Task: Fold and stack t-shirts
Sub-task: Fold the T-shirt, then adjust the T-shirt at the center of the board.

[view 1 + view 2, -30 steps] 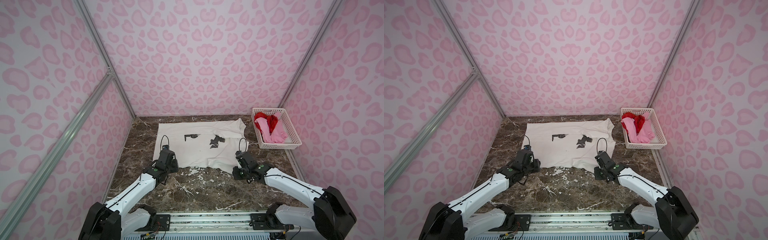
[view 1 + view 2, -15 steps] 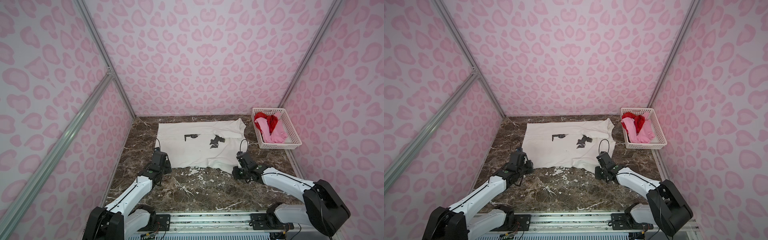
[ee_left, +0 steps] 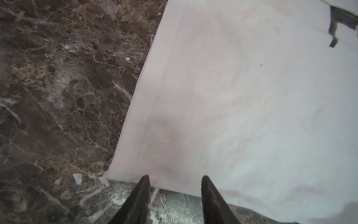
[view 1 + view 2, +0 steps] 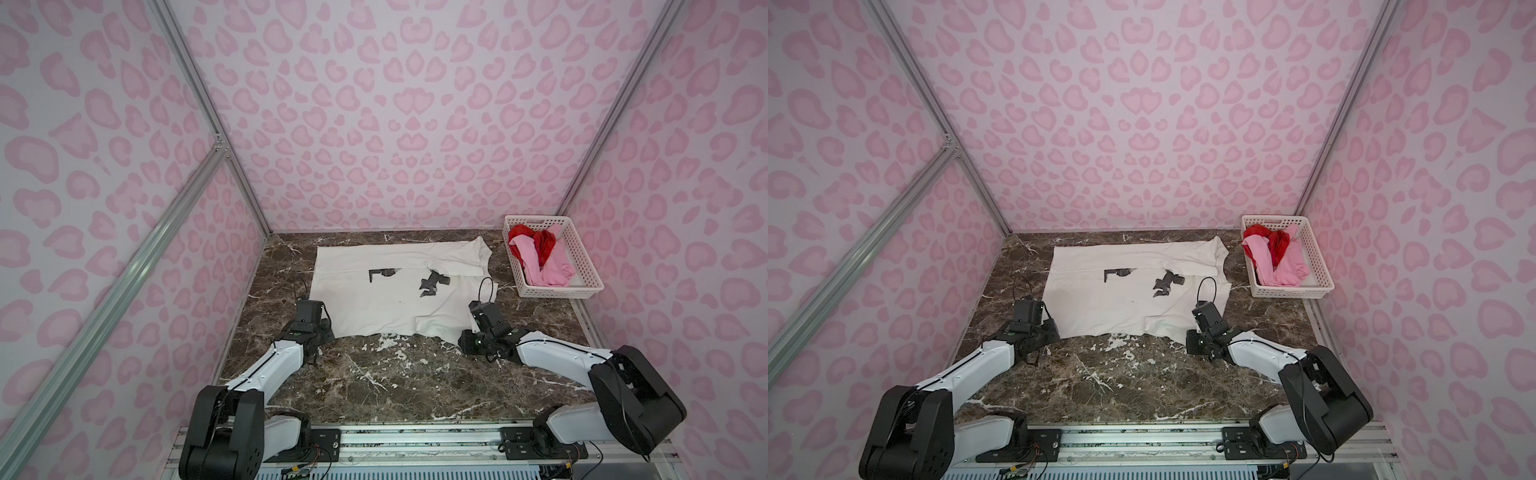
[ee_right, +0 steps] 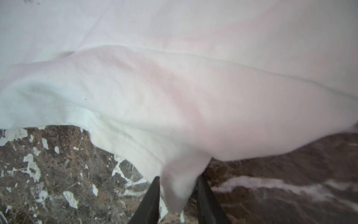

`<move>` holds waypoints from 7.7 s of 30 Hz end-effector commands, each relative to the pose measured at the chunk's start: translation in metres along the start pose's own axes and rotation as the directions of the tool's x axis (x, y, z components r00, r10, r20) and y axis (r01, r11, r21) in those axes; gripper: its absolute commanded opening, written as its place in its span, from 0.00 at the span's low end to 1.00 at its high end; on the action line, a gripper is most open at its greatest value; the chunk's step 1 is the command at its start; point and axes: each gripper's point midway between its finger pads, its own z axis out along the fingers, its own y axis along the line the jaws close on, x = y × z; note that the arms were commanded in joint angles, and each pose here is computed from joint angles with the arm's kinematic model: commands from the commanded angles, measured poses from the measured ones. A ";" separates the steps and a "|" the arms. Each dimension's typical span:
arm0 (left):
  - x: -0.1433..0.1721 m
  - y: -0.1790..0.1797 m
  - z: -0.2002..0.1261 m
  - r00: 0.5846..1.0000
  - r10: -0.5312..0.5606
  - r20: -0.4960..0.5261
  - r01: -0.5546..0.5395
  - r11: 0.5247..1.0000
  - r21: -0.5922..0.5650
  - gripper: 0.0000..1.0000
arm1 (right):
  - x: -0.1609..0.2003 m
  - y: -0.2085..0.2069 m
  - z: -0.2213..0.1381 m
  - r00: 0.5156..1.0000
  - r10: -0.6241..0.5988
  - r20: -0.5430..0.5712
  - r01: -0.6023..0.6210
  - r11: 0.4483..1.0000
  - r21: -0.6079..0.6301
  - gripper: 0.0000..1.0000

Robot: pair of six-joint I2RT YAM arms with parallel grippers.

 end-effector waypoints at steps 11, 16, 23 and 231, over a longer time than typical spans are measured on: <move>-0.005 0.029 -0.008 0.998 -0.058 -0.011 0.056 0.990 -0.130 0.42 | 0.001 0.003 0.002 1.000 -0.023 -0.010 0.022 1.000 -0.011 0.30; -0.001 0.037 -0.005 0.997 -0.062 -0.042 0.054 0.982 -0.183 0.42 | 0.004 0.001 0.004 0.999 -0.029 -0.012 0.029 0.999 -0.015 0.30; 0.015 0.034 0.009 0.991 -0.085 -0.102 0.068 0.985 -0.161 0.40 | 0.002 -0.001 0.003 0.999 -0.037 -0.008 0.037 0.999 -0.007 0.26; -0.066 -0.341 0.005 0.925 0.376 0.059 -0.292 0.601 0.744 0.36 | -0.032 0.068 -0.123 0.988 -0.119 0.094 0.118 0.993 0.018 0.36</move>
